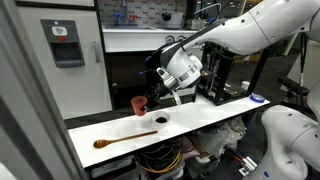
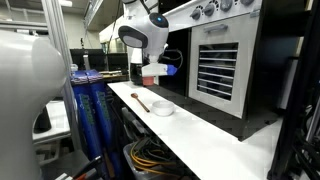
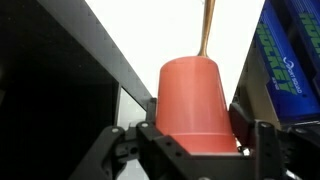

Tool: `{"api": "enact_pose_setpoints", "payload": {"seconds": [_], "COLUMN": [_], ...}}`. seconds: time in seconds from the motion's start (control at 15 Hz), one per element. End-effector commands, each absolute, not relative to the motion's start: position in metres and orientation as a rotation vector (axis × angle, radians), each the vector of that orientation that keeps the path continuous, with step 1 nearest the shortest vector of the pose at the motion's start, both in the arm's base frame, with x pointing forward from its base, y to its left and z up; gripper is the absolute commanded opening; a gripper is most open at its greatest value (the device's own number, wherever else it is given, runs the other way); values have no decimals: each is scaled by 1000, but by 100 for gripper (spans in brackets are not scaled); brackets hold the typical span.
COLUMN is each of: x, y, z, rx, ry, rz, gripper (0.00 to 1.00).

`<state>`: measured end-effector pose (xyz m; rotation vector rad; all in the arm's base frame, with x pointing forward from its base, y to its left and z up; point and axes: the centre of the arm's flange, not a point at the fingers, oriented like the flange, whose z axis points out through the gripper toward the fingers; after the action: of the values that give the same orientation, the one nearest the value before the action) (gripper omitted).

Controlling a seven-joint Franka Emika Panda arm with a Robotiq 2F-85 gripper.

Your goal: Pour the contents of the cup into the bowl

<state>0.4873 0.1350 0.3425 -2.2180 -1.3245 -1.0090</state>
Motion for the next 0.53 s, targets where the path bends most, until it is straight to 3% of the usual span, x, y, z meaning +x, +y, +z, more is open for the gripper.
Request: {"api": "enact_pose_setpoints", "payload": {"seconds": [0.0,0.07,0.47], "x": [487,487,497], "y": [135,135,129], "z": [343,343,338], "rx": [-2218,-2218,-2162], "ry": [-1325,-1324,-1349], "rz": [-1009,-1009,-1013], "gripper": [72,47,47]}}
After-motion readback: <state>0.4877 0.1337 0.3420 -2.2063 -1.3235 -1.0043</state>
